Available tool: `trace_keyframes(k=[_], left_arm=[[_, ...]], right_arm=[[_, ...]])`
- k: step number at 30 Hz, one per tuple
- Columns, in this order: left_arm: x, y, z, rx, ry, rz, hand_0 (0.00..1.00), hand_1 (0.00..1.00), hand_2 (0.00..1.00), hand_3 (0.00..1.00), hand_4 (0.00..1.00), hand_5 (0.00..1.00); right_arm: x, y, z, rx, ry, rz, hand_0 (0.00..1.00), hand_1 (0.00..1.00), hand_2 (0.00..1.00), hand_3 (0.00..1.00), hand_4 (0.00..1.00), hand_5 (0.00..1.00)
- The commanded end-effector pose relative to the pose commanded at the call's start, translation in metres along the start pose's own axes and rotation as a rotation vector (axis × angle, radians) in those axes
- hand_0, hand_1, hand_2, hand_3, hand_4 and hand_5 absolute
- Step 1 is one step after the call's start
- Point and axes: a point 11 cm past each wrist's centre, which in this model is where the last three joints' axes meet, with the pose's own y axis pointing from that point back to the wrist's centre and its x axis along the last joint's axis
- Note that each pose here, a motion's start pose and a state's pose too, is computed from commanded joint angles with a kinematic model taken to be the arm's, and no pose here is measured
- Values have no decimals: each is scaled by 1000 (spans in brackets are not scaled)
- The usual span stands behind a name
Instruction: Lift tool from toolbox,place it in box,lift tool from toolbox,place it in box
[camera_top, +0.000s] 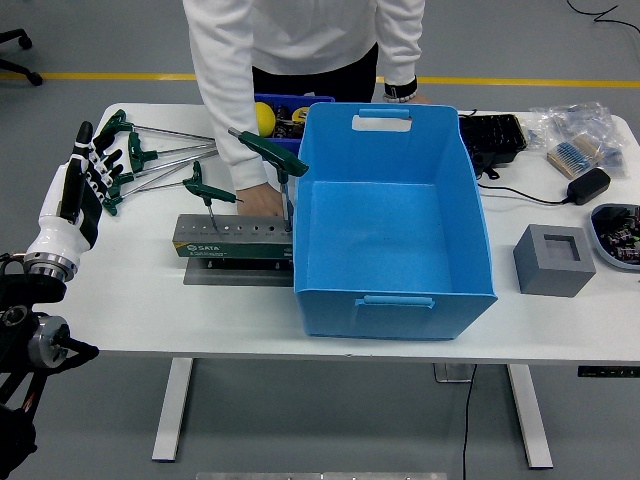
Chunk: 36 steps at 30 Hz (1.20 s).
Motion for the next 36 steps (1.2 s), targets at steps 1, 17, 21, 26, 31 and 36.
trace_keyframes(k=[1,17,21,26,31,36], left_arm=[[-3,-3,11,-38,-57,-14,948,960,998,888,970,979],[-70,-24,83,-300,-737,-311,955,977,998,896,998,690],[-91,-27,86,-325,-959,-416,955,977,998,896,998,690],[-116,-31,87,-376,-1178,-513,964,998,998,924,998,550],[-133,-39,86,-403,-1271,-573,974,998,998,934,998,520],[-140,-51,81,-389,-1313,-601,972,998,998,938,998,505]], right_arm=[[0,0,0,-6,-3,1,784,799,847,729,902,790],[2,0,-3,17,-13,13,785,788,837,715,901,783],[2,0,-4,24,-11,17,785,788,837,715,901,783],[3,0,-4,24,-9,19,781,783,831,705,903,779],[3,0,-5,25,-6,21,782,779,829,700,903,776],[4,1,-6,28,0,25,780,776,825,695,905,773]])
